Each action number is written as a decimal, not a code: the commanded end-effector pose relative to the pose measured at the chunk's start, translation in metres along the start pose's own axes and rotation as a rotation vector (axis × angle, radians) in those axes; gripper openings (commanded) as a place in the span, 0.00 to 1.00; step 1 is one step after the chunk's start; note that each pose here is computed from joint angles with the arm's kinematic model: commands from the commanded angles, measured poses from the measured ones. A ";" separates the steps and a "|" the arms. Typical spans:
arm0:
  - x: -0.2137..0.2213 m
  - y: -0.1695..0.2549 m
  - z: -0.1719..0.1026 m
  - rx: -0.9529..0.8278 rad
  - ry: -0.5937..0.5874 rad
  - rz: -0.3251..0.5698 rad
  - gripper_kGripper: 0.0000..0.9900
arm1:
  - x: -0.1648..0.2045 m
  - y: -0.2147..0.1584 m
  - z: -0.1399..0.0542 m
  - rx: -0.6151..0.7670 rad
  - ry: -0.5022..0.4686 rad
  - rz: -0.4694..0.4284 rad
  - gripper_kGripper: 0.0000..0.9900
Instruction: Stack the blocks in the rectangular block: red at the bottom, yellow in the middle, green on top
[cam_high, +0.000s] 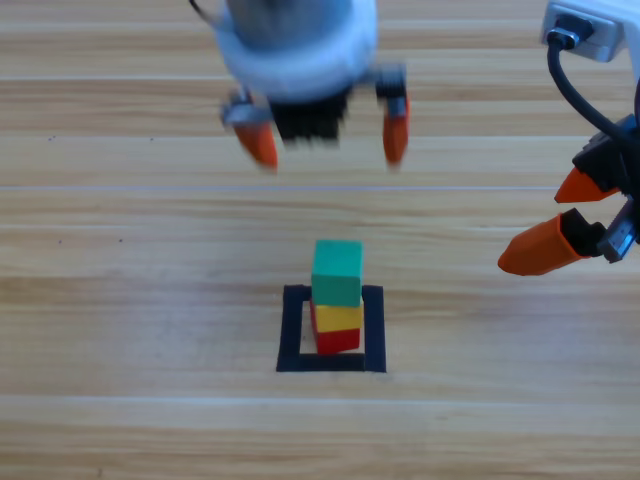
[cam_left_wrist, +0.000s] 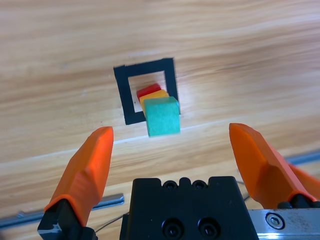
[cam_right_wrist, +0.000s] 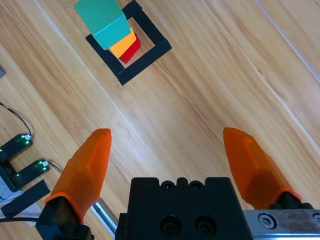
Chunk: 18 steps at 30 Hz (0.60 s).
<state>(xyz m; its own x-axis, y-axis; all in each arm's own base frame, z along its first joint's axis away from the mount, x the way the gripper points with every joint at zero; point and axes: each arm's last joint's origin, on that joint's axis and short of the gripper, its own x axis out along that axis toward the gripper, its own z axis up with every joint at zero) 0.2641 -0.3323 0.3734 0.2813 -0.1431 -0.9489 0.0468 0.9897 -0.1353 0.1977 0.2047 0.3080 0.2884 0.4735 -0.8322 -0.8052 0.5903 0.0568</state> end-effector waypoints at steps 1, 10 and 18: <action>-0.109 0.053 -0.039 0.091 -0.189 -0.125 1.00 | 0.007 -0.006 -0.002 0.004 0.014 0.027 0.99; -0.094 0.129 -0.124 0.425 -0.363 -0.323 1.00 | 0.011 -0.004 0.001 -0.030 0.010 0.108 0.99; -0.045 0.084 -0.141 0.580 -0.289 -0.241 1.00 | 0.010 -0.003 0.002 -0.037 0.005 0.123 0.99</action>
<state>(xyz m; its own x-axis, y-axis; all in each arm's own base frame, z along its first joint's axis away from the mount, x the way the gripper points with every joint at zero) 0.1260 -0.2156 0.3954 0.4942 -0.4762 -0.7273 0.5778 0.8050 -0.1345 0.1932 0.2084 0.3091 0.1922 0.5523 -0.8112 -0.8612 0.4913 0.1304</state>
